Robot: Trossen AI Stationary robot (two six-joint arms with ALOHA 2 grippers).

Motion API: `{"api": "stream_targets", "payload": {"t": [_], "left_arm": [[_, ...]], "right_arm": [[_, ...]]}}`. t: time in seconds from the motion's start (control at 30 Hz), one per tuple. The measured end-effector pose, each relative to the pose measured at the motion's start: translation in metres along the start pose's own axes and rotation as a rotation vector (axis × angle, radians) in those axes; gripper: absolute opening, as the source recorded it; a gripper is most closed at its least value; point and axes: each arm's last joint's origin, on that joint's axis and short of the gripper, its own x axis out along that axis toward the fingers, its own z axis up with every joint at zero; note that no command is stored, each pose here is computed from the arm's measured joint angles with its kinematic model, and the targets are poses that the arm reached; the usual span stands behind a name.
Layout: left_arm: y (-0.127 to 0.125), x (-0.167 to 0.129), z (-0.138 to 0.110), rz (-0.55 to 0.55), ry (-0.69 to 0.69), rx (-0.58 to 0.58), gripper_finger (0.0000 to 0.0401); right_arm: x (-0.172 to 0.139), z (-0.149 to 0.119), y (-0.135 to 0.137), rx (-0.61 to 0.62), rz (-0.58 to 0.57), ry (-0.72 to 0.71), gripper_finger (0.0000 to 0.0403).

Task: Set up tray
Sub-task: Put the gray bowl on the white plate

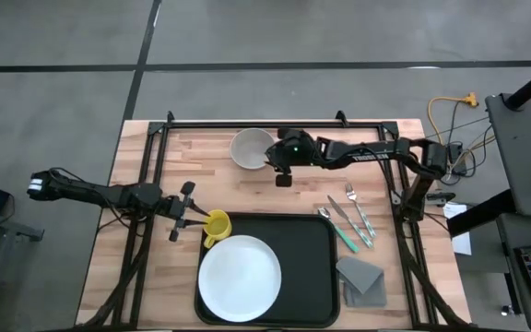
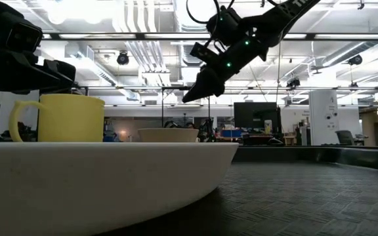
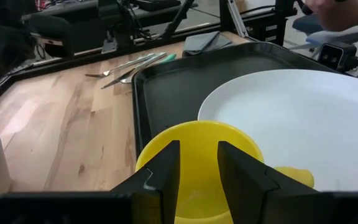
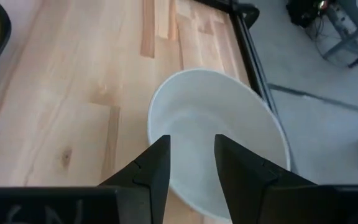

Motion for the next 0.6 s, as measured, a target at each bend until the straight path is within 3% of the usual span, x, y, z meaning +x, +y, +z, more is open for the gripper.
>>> {"api": "stream_targets", "payload": {"t": [0.6], "left_arm": [[0.0000, 0.0000, 0.0001, 0.000, 0.000, 0.000, 0.0094]], "right_arm": [[0.0035, -0.0074, -0.0034, -0.077, 0.017, 0.059, 0.0152]]}}
